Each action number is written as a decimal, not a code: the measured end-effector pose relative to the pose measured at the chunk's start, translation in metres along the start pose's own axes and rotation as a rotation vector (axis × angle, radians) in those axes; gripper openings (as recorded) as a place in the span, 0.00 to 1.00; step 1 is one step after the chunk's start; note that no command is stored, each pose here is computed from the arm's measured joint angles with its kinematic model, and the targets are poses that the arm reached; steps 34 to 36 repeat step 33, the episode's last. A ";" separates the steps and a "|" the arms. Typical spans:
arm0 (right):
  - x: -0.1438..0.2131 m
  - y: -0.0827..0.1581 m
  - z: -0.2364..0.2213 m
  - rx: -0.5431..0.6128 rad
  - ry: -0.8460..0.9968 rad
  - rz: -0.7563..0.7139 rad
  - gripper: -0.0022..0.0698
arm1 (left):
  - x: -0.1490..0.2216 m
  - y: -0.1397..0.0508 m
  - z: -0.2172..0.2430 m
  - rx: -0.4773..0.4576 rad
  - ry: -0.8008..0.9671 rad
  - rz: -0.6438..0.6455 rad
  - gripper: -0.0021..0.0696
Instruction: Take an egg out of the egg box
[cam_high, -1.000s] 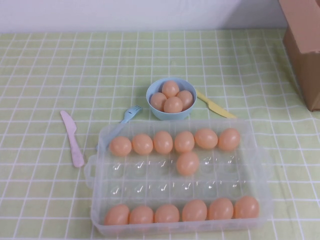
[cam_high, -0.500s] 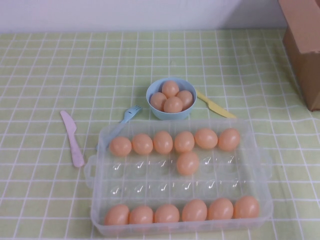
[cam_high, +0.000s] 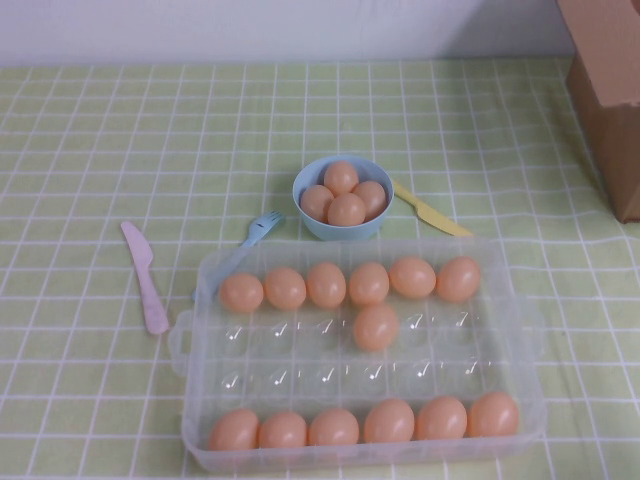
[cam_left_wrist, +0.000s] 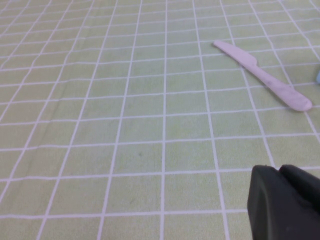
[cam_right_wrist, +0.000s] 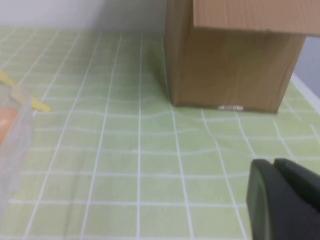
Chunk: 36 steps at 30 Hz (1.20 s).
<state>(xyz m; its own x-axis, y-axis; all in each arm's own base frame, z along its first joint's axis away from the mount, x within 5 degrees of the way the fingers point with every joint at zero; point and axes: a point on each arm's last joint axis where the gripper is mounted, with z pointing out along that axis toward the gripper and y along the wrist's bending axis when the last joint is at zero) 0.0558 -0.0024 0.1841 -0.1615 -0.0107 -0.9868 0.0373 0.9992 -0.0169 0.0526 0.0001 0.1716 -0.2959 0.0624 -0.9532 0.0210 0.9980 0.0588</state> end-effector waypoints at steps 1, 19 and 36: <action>0.001 0.000 0.000 -0.001 0.014 0.002 0.01 | 0.000 0.000 0.000 0.000 0.000 0.000 0.02; 0.012 0.002 -0.001 -0.015 0.136 0.049 0.01 | 0.000 0.000 0.000 0.000 0.000 0.000 0.02; 0.012 0.002 -0.001 -0.015 0.138 0.050 0.01 | 0.000 0.000 0.000 0.000 0.000 0.000 0.02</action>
